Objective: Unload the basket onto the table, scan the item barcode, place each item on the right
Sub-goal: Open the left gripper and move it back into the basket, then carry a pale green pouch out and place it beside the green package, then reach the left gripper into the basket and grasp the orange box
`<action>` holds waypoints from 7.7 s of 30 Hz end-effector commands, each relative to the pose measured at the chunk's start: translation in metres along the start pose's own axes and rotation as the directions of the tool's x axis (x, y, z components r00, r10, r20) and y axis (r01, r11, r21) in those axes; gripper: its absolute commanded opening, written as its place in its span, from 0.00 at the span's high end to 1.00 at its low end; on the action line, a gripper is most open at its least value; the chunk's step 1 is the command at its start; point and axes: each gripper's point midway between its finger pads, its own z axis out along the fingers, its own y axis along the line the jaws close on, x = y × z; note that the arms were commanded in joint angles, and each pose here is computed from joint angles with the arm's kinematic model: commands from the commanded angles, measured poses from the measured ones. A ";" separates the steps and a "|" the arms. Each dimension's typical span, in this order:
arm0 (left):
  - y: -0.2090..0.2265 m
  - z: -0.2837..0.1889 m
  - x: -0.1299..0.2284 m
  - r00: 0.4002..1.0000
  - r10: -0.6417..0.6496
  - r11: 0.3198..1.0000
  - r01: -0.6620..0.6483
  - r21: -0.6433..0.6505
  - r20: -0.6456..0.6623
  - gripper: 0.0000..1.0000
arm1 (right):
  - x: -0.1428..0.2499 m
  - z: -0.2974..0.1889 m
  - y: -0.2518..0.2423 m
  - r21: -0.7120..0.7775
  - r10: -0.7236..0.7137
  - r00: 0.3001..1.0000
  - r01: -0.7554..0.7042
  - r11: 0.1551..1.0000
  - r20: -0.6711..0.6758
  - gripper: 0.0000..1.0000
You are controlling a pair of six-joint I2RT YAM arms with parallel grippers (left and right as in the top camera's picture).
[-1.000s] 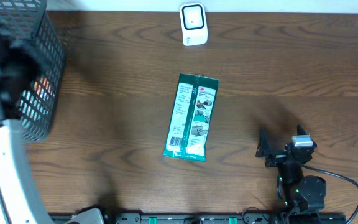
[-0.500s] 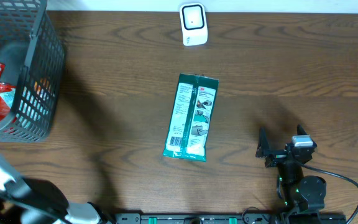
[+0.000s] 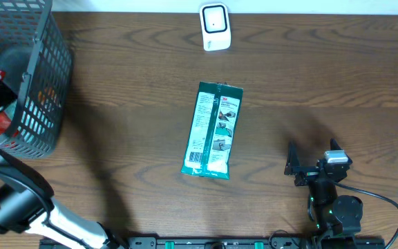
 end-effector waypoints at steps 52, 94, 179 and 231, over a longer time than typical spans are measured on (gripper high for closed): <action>-0.020 0.017 -0.003 1.000 -0.028 0.990 0.028 0.140 0.002 0.93 | 0.000 0.000 -0.002 0.008 -0.014 1.000 0.014 1.000 0.000 0.01; -0.274 -0.016 0.324 0.695 0.696 0.684 -0.567 0.458 -0.180 0.93 | 0.000 0.000 -0.002 0.008 -0.014 1.000 0.014 1.000 0.000 0.01; -0.251 -0.103 0.234 0.801 0.597 0.772 -0.563 0.296 -0.035 0.65 | 0.000 0.000 -0.002 0.008 -0.014 1.000 0.014 1.000 0.000 0.01; -0.096 0.014 -0.021 0.987 0.149 0.983 -0.141 0.120 -0.059 0.15 | 0.000 0.000 -0.002 0.008 -0.014 1.000 0.014 1.000 0.000 0.01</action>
